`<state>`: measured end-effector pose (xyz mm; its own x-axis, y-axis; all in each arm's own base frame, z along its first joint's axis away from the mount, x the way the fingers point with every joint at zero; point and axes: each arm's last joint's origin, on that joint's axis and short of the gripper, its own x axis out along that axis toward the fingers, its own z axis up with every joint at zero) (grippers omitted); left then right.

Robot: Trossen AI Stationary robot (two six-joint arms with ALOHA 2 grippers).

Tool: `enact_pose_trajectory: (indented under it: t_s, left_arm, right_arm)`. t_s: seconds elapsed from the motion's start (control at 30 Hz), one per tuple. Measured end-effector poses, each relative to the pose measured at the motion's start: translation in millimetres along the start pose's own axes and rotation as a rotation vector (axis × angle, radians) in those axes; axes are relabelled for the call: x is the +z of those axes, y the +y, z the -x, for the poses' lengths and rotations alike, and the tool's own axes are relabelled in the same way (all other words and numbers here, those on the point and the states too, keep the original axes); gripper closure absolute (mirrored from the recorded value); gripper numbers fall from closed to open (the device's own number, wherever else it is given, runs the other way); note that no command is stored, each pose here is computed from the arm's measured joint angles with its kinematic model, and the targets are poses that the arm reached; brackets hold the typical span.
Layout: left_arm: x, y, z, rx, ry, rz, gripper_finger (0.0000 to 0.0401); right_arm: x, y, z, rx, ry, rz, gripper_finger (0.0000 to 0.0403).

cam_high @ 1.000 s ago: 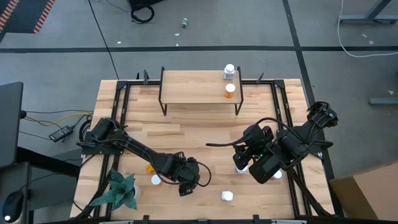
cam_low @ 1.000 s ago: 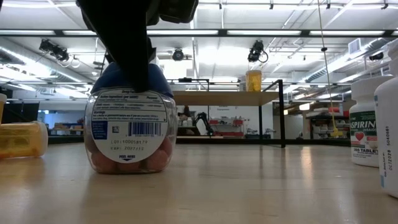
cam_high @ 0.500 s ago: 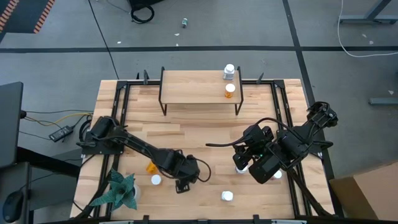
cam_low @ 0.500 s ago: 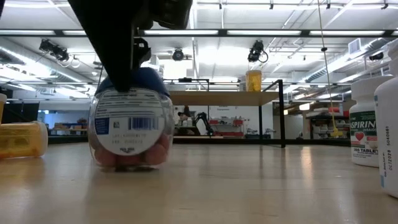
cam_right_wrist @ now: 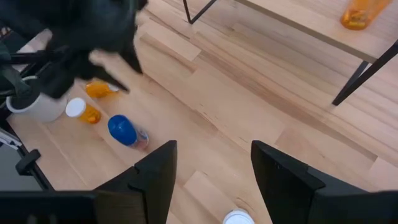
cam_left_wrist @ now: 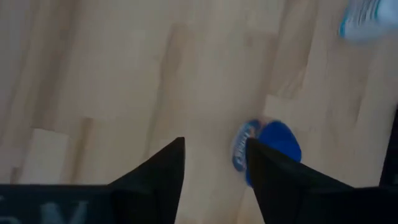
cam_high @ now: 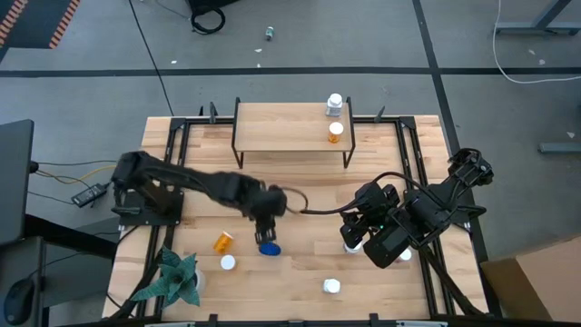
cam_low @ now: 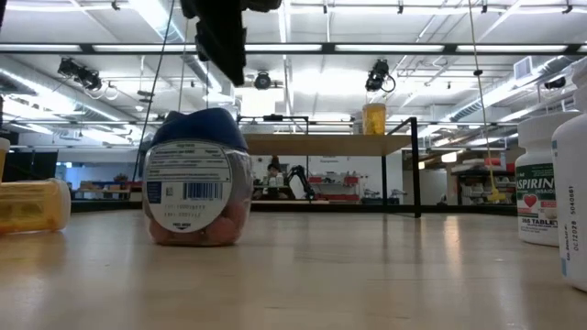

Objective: Pick and place medicine bottles onto shelf by color
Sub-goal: Put the transparent pill bottle on the shelf

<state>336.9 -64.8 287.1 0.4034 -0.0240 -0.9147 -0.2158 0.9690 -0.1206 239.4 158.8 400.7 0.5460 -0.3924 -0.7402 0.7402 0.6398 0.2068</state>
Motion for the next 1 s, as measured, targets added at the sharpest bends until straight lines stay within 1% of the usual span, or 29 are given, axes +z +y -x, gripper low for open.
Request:
enact_pose_trajectory:
  t_s: [0.07, 0.13, 0.2, 0.27, 0.33, 0.4, 0.47, 0.57, 0.67, 0.8, 1.0]
  left_arm:
    - [2, 8, 11, -0.036, -0.018, 0.021, 0.0233]
    - [3, 12, 19, -0.109, -0.015, 0.008, 0.0231]
    - [0, 9, 24, -0.174, 0.000, -0.041, 0.0221]
    - [-4, 2, 26, -0.199, 0.012, -0.101, 0.0202]
    - [-8, -8, 27, -0.210, 0.006, -0.193, 0.0178]
    - [-11, -19, 23, -0.217, -0.006, -0.260, 0.0151]
    - [-13, -28, 17, -0.207, -0.006, -0.296, 0.0123]
    - [-15, -38, 4, -0.169, 0.012, -0.290, 0.0085]
    - [-16, -44, -14, -0.151, 0.053, -0.287, 0.0056]
    - [-19, -49, -35, -0.129, 0.113, -0.283, 0.0032]
    - [-22, -52, -54, -0.109, 0.165, -0.276, 0.0024]
  right_arm:
    - [0, 0, 0, 0.000, 0.000, 0.000, 0.0189]
    - [0, 0, 0, 0.000, 0.000, 0.000, 0.0189]
    - [0, 0, 0, 0.000, 0.000, 0.000, 0.0189]
    - [0, 0, 0, 0.000, -0.003, 0.000, 0.0189]
    - [0, 0, 0, -0.001, -0.010, 0.000, 0.0189]
    - [0, 0, 0, -0.001, -0.012, 0.000, 0.0189]
    - [0, 0, 0, -0.001, -0.011, -0.001, 0.0189]
    - [0, 0, 0, -0.001, -0.011, -0.009, 0.0189]
    - [0, 0, 0, 0.000, -0.005, -0.018, 0.0189]
    - [-1, 0, 1, 0.004, 0.007, -0.013, 0.0189]
    - [-7, 1, 5, 0.019, 0.014, 0.005, 0.0189]
